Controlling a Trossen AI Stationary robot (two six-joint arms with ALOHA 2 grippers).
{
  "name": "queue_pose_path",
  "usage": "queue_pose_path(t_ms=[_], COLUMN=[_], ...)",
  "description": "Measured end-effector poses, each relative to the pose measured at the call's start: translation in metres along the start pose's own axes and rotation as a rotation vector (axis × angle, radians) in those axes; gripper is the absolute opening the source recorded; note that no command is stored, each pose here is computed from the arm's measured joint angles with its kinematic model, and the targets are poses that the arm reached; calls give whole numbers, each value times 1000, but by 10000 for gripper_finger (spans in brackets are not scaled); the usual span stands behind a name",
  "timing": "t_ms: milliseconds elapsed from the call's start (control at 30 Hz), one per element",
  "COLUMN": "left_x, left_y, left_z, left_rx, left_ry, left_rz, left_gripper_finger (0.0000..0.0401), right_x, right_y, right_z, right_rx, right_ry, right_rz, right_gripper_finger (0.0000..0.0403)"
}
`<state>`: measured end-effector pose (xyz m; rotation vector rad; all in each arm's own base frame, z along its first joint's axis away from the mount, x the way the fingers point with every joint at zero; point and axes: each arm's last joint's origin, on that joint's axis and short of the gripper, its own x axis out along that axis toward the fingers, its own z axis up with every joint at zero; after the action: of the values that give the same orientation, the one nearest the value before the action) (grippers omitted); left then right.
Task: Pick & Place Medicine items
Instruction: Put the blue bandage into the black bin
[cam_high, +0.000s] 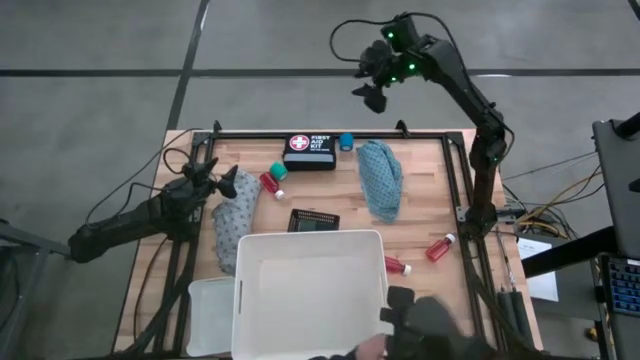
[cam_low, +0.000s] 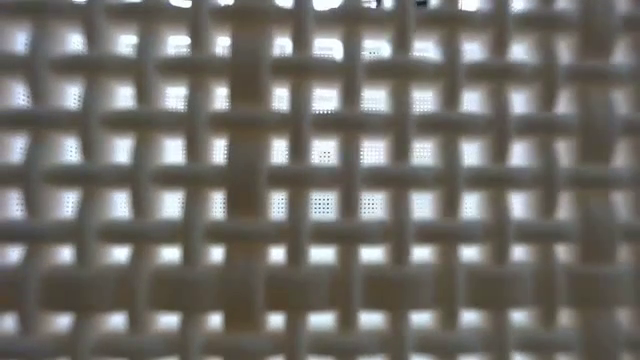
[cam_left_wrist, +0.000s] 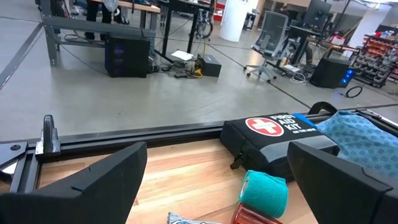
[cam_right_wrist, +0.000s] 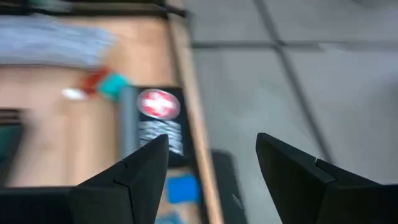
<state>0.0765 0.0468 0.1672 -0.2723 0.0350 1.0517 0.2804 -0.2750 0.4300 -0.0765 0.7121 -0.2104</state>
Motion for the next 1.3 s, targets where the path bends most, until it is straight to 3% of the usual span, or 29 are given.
queue_pose_path(t_ms=[133, 200, 300, 433, 767, 967, 1200, 1300], left_x=[0, 0, 0, 0, 0, 0, 0, 0], left_y=[0, 0, 0, 0, 0, 0, 0, 0], left_z=[0, 0, 0, 0, 0, 0, 0, 0], left_rx=[0, 0, 0, 0, 0, 0, 0, 0], left_ry=[0, 0, 0, 0, 0, 0, 0, 0], left_rz=[0, 0, 0, 0, 0, 0, 0, 0], left_gripper_finger=[393, 393, 393, 393, 393, 393, 393, 393], right_x=[-13, -11, 4, 6, 37, 62, 84, 90], right_y=[-26, -44, -70, -83, -87, -84, -89, -89], right_z=[-17, -32, -63, -91, -161, -192, -217, -223], right_rx=[-98, -155, -135, -96, -296, -365, -439, -377], right_ry=[-272, -351, -290, -269, -253, -301, -545, -540], right_rz=[321, 378, 334, 357, 406, 405, 357, 361], right_gripper_finger=[237, 237, 237, 237, 237, 237, 237, 237])
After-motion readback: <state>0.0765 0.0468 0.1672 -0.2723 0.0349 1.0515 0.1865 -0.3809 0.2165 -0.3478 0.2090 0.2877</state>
